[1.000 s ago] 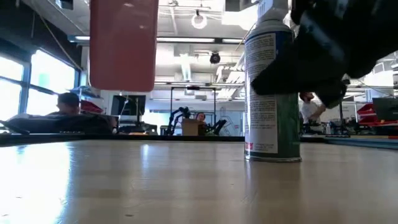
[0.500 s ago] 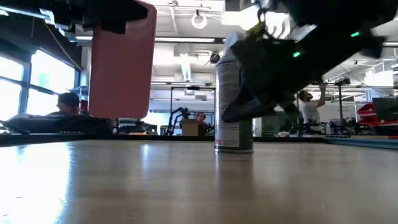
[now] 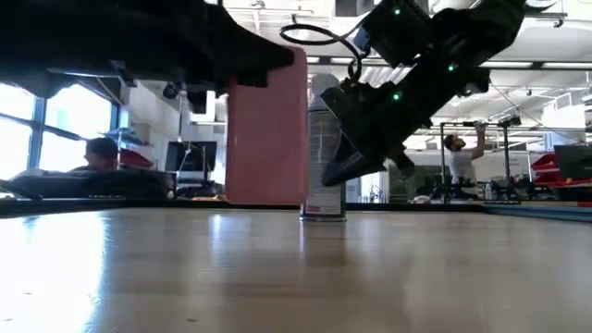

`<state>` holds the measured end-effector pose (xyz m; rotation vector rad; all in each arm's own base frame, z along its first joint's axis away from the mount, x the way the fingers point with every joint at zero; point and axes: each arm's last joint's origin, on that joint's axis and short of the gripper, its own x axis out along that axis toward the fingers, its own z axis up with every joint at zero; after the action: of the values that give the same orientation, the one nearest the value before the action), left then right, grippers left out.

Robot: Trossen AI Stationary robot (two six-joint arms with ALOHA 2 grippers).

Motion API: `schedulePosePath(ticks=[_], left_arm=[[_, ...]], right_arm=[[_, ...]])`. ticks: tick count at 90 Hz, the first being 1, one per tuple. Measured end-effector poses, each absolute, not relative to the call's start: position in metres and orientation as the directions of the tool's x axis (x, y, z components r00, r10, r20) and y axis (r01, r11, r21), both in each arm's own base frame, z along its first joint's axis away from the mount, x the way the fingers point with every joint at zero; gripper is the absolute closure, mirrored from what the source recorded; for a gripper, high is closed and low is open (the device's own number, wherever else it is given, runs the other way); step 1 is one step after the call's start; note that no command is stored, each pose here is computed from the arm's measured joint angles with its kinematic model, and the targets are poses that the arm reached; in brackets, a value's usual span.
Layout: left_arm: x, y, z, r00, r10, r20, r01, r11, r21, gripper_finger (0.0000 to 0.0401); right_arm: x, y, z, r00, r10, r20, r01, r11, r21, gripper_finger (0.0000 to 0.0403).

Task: Apply microfiber cloth
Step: Wipe the pink cellphone with a blue microfiber cloth

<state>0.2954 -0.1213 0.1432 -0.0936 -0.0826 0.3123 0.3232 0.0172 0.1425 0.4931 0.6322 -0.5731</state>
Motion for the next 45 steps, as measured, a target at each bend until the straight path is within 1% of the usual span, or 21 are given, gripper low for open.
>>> schedulePosePath(ticks=[6, 11, 19, 24, 29, 37, 45], left_arm=[[0.298, -0.114, 0.144, 0.942, 0.327, 0.073, -0.319, 0.942, -0.105, 0.0386], [0.301, -0.107, 0.145, 0.942, 0.325, 0.083, -0.312, 0.94, -0.14, 0.0386], [0.307, -0.094, 0.147, 0.949, 0.298, 0.105, -0.258, 0.921, -0.291, 0.0386], [0.311, -0.085, 0.149, 0.96, 0.25, 0.128, -0.185, 0.905, -0.383, 0.0386], [0.315, -0.077, 0.151, 0.968, 0.208, 0.141, -0.127, 0.888, -0.443, 0.0386], [0.319, -0.066, 0.15, 0.972, 0.19, 0.136, -0.101, 0.867, -0.489, 0.0386], [0.321, -0.061, 0.15, 0.97, 0.208, 0.125, -0.12, 0.86, -0.495, 0.0386]], right_arm=[[0.314, 0.02, 0.149, 0.632, -0.34, -0.696, 0.64, 0.735, 0.222, 0.0403], [0.305, 0.026, 0.156, 0.607, -0.338, -0.719, 0.649, 0.733, 0.204, 0.0403], [0.288, 0.04, 0.169, 0.569, -0.361, -0.739, 0.677, 0.715, 0.173, 0.0403], [0.276, 0.048, 0.177, 0.548, -0.359, -0.755, 0.685, 0.711, 0.159, 0.0402], [0.263, 0.057, 0.185, 0.531, -0.346, -0.774, 0.698, 0.697, 0.167, 0.0402], [0.242, 0.074, 0.192, 0.491, -0.289, -0.822, 0.719, 0.667, 0.195, 0.0401], [0.226, 0.095, 0.196, 0.472, -0.166, -0.866, 0.725, 0.631, 0.274, 0.0386]])
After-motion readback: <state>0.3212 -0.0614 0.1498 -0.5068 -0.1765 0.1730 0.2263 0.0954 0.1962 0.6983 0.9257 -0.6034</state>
